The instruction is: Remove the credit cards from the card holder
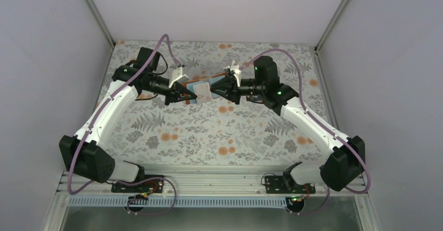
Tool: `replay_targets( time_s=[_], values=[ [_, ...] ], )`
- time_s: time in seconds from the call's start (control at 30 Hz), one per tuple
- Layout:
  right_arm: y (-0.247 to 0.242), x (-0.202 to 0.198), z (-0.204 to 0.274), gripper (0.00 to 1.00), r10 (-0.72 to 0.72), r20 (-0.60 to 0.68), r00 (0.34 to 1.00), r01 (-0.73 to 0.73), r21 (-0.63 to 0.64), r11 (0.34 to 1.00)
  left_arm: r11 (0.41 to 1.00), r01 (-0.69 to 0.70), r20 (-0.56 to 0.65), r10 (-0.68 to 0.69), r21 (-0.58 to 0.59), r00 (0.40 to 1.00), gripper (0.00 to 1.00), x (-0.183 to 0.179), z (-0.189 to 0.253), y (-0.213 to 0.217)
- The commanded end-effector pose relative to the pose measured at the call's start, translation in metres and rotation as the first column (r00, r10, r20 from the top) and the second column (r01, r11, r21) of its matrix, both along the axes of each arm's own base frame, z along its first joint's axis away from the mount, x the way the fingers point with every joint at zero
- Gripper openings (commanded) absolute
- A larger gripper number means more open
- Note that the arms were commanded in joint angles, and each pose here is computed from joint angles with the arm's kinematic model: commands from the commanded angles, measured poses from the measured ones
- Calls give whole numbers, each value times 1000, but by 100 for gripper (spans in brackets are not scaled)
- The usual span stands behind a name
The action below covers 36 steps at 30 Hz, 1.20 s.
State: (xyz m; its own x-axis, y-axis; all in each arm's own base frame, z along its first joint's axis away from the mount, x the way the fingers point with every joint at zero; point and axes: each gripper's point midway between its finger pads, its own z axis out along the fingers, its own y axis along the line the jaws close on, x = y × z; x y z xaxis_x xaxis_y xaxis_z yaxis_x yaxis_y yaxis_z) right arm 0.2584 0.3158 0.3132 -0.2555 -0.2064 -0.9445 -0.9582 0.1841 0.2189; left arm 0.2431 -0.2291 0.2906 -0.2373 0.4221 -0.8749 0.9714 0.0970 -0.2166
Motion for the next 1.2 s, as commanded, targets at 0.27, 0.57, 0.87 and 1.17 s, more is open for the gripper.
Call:
replay_targets(
  time_s=[0.27,0.57,0.87,1.17],
  values=[
    [10,-13,8,31,91,40,995,-92,24,996,996,58,40,-56,-61,998,2,-11,14,-5],
    [9,-19,12,28,111,59,992,-114,41,993,996,59,41,-57,-60,998,2,-11,13,-5],
    [11,-24,12,50,145,68,987,-149,53,987,997,57,44,-55,-58,998,2,-12,13,-4],
    [12,-16,9,13,109,61,992,-112,49,992,996,60,49,-57,-60,997,2,-13,14,-4]
  ],
)
